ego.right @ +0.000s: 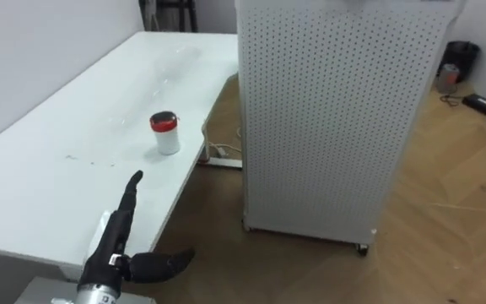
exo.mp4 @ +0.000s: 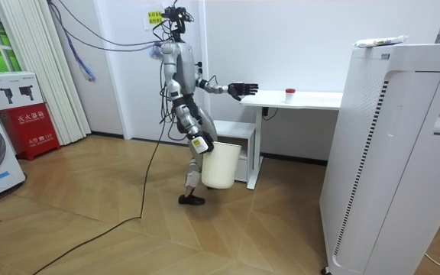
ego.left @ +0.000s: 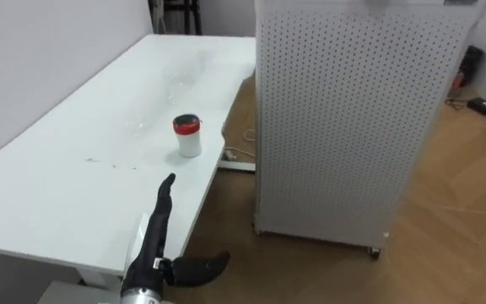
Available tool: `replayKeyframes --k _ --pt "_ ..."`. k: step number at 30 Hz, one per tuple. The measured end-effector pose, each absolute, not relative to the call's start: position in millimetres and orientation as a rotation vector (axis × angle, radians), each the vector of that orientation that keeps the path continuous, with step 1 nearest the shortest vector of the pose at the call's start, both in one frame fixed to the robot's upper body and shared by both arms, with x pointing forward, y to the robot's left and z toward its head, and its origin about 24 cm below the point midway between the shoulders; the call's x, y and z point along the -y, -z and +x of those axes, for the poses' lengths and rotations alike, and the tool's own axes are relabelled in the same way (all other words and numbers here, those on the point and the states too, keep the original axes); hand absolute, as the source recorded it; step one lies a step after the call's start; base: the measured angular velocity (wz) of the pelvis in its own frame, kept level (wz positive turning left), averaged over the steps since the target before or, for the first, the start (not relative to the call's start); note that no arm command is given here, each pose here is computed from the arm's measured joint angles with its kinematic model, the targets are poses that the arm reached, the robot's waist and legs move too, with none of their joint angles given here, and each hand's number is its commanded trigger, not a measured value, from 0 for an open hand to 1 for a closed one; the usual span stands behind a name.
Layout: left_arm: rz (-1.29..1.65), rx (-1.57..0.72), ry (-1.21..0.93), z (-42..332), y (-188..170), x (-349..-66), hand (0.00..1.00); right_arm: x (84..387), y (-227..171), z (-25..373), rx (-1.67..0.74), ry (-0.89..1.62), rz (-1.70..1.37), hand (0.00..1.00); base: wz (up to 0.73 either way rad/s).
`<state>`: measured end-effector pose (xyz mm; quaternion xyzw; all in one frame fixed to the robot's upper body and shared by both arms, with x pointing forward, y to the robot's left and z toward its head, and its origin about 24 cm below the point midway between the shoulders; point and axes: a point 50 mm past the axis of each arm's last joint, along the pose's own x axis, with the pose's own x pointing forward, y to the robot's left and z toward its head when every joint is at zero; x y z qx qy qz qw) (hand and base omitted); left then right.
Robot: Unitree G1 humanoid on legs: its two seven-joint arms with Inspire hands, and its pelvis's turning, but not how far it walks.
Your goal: Pick garbage
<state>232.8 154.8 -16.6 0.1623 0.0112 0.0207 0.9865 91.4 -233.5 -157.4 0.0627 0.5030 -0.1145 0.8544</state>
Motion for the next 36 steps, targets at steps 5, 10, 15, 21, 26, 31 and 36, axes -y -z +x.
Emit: replayKeyframes --k 5,10,15,21,26,31,36 --pt "0.331 -0.021 -0.102 232 14 -171 0.00 236 156 91 -1.050 0.246 0.127 1.00 -0.21" --pt "0.321 -0.004 -0.139 235 9 -178 0.00 236 156 93 -1.048 0.236 0.113 1.00 -0.03" --pt "0.307 0.024 -0.138 237 5 -175 0.00 235 154 101 -1.039 0.207 0.068 1.00 0.10" --pt "0.306 0.040 -0.181 236 4 -178 0.00 231 150 118 -0.996 0.178 0.045 1.00 0.12" --pt "0.306 0.050 -0.216 235 3 -179 0.00 230 147 128 -0.973 0.160 0.036 1.00 0.12" --pt "0.309 0.034 -0.213 234 8 -178 0.00 230 148 125 -0.981 0.164 0.025 1.00 0.30" --pt "0.309 0.038 -0.214 234 7 -178 0.00 226 147 129 -0.971 0.111 0.038 1.00 -0.02"
